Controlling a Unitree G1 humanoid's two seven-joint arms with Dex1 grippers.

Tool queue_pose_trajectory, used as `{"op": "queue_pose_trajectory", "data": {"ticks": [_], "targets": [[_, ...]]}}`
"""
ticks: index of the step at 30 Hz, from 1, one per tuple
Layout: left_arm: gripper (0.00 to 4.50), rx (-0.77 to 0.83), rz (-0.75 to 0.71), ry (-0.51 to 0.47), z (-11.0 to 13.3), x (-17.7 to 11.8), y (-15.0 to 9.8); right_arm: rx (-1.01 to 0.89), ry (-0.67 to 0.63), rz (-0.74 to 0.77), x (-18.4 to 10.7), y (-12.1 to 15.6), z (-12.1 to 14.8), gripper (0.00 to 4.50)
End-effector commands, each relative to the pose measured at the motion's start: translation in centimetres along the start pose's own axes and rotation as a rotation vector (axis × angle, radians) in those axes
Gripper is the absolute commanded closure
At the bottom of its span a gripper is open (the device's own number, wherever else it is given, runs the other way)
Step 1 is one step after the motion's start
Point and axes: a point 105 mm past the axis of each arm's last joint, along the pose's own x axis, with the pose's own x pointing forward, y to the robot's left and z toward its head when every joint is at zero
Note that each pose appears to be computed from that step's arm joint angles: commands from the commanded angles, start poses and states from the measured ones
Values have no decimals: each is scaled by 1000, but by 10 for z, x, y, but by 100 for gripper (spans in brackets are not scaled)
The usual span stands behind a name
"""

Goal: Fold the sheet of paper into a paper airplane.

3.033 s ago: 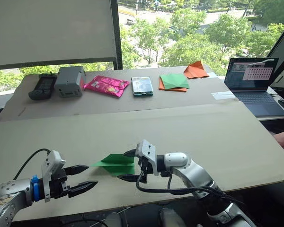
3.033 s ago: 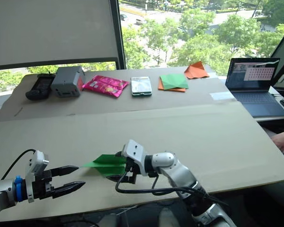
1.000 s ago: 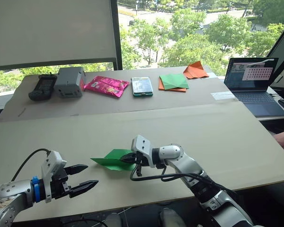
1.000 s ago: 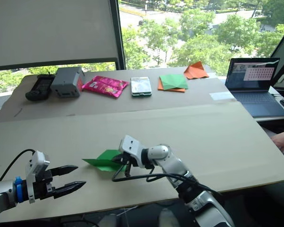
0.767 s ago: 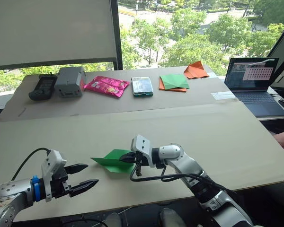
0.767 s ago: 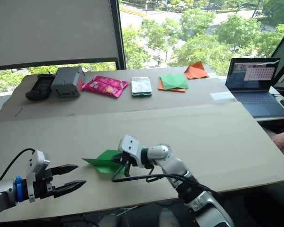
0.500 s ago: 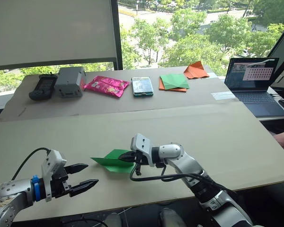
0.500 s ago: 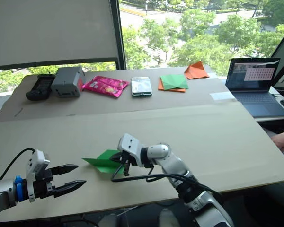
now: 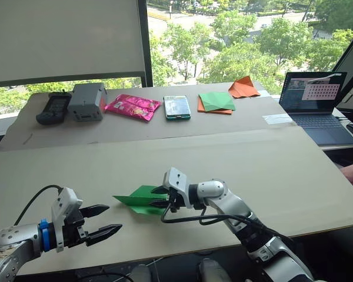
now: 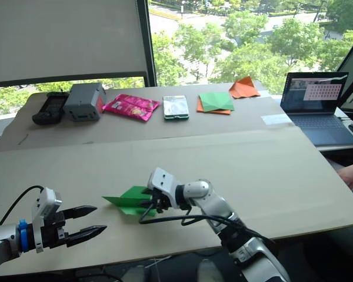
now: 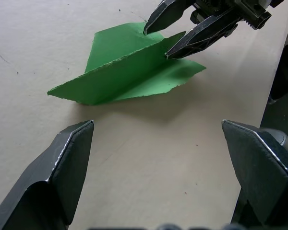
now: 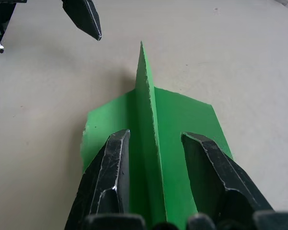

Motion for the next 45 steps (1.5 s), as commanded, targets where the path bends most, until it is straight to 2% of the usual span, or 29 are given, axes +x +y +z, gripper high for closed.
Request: {"op": "queue_pose_trajectory", "data": {"ticks": [1,4,7,13,16,24,27,29,31,33,38,40,45], "targets": [[0,36,7,-18,8,-4,1,-25,-39,1,1,0,9,259],[0,36,9,-16,7,-4,1,-28,-39,-4,1,0,10,333],[0,36,9,-16,7,-4,2,-34,-42,-3,1,0,13,444],[0,42,5,-30,10,-4,2,-37,-41,-2,1,1,13,448],[0,57,-8,-64,18,-3,0,-55,-53,-20,-3,-1,19,448],[0,79,-13,-141,38,4,-2,-68,-143,-198,-42,-9,54,448],[0,120,-5,-147,43,8,-4,-33,-159,-343,-64,-18,56,448],[0,141,-13,-212,61,13,-10,17,-164,-601,-105,-44,49,448],[0,161,-15,-255,73,18,-14,58,-92,-832,-146,-62,30,448],[0,165,-24,-261,75,23,-18,69,-37,-952,-168,-69,19,448],[0,166,-121,-216,70,33,-33,207,158,-1361,-238,-88,-24,448],[0,183,-133,-196,68,37,-34,249,210,-1425,-251,-87,-37,448],[0,215,-164,-184,71,45,-33,330,255,-1423,-251,-83,-55,448]]}}
